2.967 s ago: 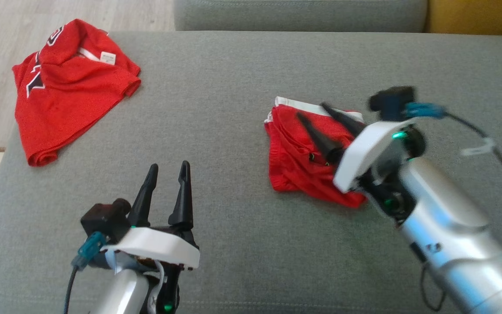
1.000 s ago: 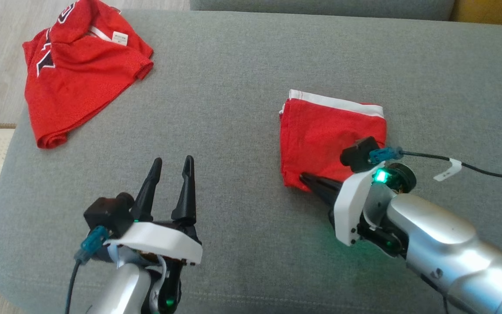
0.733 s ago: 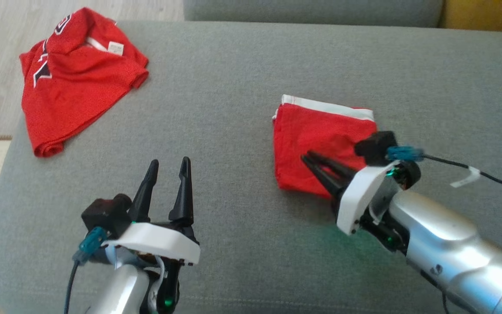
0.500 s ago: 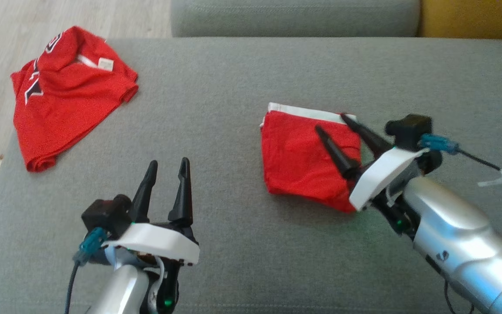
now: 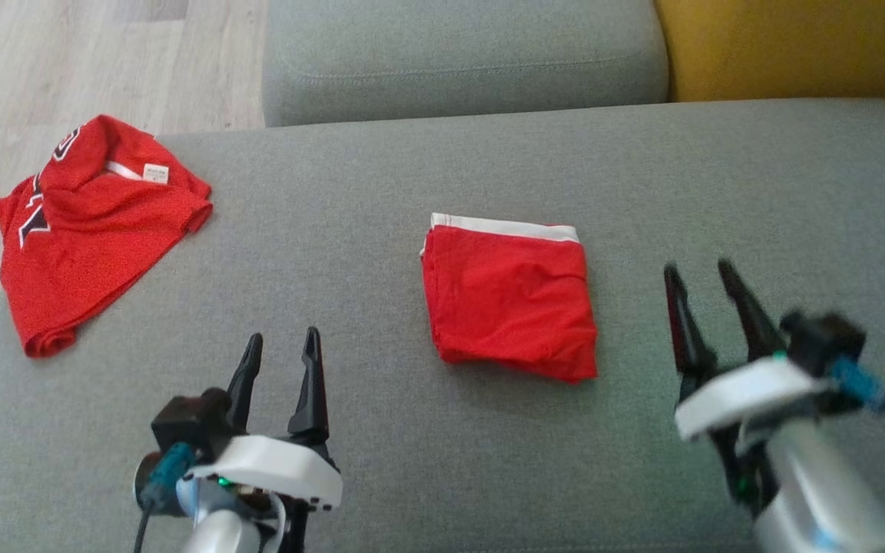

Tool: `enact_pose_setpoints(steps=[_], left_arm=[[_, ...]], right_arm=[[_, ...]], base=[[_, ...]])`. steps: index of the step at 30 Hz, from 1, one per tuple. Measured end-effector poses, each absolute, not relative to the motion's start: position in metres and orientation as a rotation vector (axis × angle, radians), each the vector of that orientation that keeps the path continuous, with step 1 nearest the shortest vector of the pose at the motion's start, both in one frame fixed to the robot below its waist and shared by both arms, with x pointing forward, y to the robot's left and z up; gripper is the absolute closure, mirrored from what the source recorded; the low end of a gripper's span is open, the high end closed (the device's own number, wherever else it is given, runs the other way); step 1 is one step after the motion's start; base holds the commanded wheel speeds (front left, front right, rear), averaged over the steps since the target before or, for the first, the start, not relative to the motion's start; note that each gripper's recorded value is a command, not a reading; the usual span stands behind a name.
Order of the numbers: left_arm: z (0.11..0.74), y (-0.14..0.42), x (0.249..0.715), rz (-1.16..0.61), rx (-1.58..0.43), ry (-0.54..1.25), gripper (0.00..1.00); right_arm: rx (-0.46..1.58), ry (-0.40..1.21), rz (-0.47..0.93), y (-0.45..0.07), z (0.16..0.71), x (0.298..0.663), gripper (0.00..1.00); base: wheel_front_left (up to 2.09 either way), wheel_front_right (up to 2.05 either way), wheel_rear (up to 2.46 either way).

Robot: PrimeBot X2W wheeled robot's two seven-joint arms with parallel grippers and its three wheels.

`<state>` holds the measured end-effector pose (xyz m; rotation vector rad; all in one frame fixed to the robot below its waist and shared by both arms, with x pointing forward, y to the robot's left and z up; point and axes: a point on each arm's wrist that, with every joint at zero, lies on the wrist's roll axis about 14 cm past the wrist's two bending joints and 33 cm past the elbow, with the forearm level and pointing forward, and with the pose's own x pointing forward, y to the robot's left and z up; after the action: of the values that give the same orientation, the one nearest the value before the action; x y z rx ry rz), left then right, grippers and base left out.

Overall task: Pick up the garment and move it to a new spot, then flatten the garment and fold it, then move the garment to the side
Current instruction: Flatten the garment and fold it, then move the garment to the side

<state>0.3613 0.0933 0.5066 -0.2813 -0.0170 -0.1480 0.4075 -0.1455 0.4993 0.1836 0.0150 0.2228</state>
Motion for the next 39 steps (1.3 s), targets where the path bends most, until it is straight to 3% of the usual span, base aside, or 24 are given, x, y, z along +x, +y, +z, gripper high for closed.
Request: enact_pose_setpoints(steps=[7, 39], left_arm=[[0.493, 0.105, 0.351, -0.112, -0.215, 0.007, 0.00], [0.485, 0.116, 0.347, -0.079, -0.200, 0.020, 0.00]], right_arm=[[0.155, -0.005, 0.134, -0.155, 0.490, 0.373, 0.00], [0.158, 0.007, 0.143, -0.149, 0.495, 0.367, 0.00]], base=[[0.00, 0.00, 0.00], [0.00, 0.00, 0.00]])
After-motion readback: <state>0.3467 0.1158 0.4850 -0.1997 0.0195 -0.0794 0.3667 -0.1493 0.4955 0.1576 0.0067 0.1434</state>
